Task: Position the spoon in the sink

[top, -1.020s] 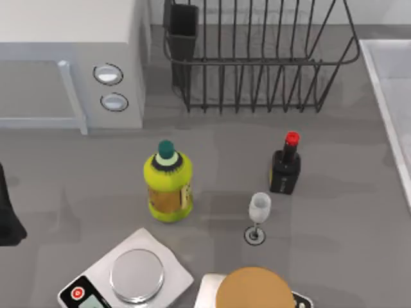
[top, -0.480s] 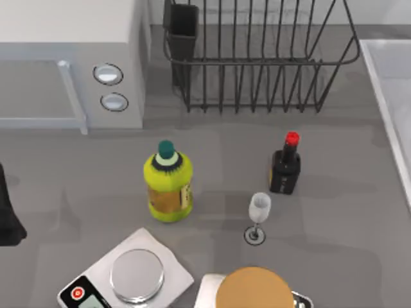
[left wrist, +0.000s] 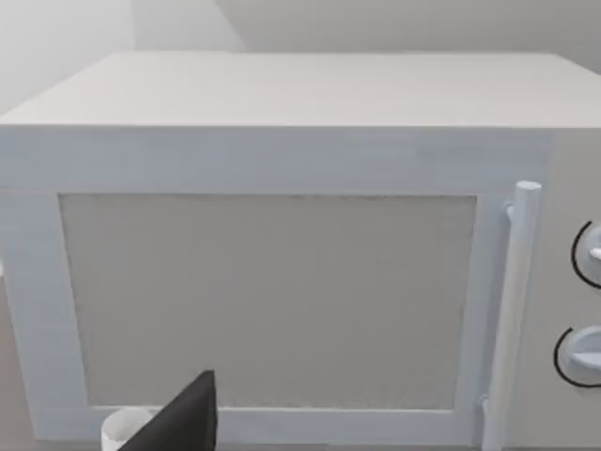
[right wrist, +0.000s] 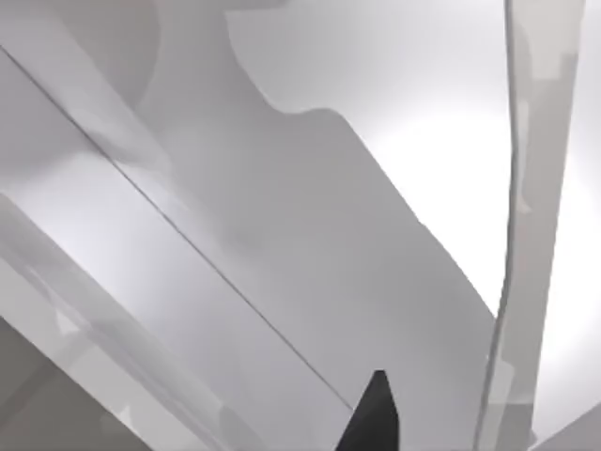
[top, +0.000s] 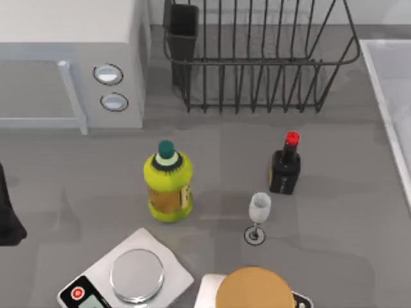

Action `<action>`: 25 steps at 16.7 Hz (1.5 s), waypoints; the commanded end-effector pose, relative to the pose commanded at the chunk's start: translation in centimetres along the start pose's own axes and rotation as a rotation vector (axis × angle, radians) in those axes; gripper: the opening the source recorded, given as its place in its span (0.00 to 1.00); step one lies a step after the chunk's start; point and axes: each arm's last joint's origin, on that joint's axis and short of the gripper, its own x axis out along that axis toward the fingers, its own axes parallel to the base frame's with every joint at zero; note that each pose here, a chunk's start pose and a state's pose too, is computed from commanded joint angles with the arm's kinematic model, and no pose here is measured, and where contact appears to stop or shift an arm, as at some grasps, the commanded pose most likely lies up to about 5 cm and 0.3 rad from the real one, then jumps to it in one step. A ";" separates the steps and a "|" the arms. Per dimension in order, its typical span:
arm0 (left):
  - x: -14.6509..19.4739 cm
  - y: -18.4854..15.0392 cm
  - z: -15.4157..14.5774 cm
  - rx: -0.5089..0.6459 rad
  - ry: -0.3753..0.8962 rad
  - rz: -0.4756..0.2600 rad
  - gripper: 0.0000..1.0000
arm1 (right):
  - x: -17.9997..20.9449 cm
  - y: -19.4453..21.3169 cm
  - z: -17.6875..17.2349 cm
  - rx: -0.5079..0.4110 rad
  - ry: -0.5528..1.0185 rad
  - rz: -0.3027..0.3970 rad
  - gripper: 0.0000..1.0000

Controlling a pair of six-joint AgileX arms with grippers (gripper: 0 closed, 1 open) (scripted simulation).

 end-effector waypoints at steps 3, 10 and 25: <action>0.0 0.0 0.0 0.000 0.000 0.000 1.00 | 2.1 0.1 -0.2 -0.007 0.024 -0.016 0.00; 0.0 0.0 0.0 0.000 0.000 0.000 1.00 | 3.9 -0.1 -0.4 -0.003 0.014 -0.015 0.00; 0.0 0.0 0.0 0.000 0.000 0.000 1.00 | 3.9 -0.1 -0.4 -0.003 0.014 -0.015 0.98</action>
